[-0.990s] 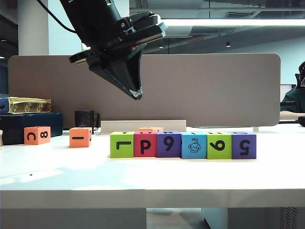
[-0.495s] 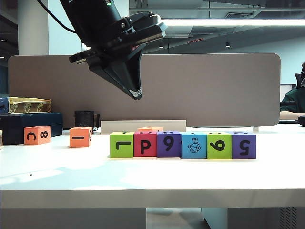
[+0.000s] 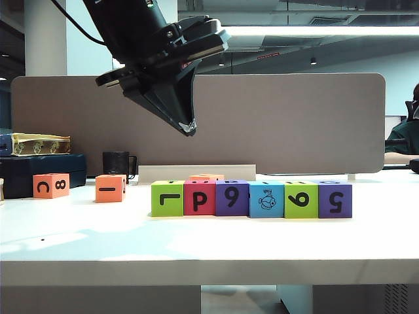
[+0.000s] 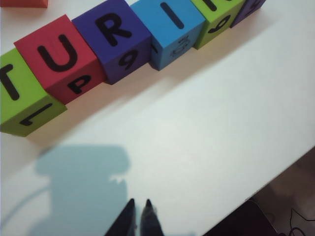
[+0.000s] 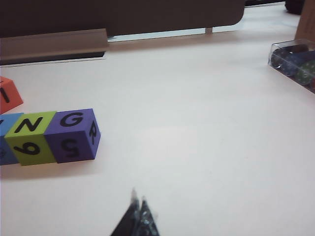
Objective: Select the appropriate blocks from the scattered letter blocks on the table and arrange them in a row to spell out "TURING".
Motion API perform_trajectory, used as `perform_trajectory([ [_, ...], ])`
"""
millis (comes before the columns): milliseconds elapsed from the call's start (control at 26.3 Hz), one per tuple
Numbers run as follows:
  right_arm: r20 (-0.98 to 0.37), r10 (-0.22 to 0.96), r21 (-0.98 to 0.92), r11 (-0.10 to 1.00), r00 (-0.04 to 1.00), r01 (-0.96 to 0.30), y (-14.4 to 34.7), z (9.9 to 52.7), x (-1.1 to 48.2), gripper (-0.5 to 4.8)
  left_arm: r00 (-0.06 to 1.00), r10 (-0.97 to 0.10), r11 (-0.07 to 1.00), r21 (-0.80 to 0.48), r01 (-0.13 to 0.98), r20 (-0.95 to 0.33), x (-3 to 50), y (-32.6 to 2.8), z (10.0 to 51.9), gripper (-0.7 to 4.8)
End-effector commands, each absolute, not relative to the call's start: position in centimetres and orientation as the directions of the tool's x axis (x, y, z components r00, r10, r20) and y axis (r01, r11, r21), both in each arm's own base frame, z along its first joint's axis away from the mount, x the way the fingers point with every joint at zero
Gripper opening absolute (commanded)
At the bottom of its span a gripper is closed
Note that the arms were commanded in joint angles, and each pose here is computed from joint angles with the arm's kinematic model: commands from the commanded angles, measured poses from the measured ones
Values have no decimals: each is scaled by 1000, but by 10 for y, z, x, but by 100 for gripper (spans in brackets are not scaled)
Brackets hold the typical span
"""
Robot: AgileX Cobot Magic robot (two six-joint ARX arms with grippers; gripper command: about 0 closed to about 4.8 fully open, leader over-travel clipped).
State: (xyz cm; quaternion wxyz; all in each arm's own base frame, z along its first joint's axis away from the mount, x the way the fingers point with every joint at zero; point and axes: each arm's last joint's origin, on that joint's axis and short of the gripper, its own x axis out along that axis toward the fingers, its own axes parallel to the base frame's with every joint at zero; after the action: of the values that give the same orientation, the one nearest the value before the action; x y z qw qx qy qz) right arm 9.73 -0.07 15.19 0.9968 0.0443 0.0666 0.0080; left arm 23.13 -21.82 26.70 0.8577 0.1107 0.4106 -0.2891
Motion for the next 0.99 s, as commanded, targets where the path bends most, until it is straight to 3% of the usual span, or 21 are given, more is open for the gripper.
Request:
perform_trajectory([
  [38,-150,1,86,996,989,12,-1,149,97,-1,509,-418,810,-55,584,-752,232,-219,270,18],
  [990,-179,-2,17,1000,984,5,-1,146,96,-1,509,-418,810,-55,584,-752,232,-219,270,18],
])
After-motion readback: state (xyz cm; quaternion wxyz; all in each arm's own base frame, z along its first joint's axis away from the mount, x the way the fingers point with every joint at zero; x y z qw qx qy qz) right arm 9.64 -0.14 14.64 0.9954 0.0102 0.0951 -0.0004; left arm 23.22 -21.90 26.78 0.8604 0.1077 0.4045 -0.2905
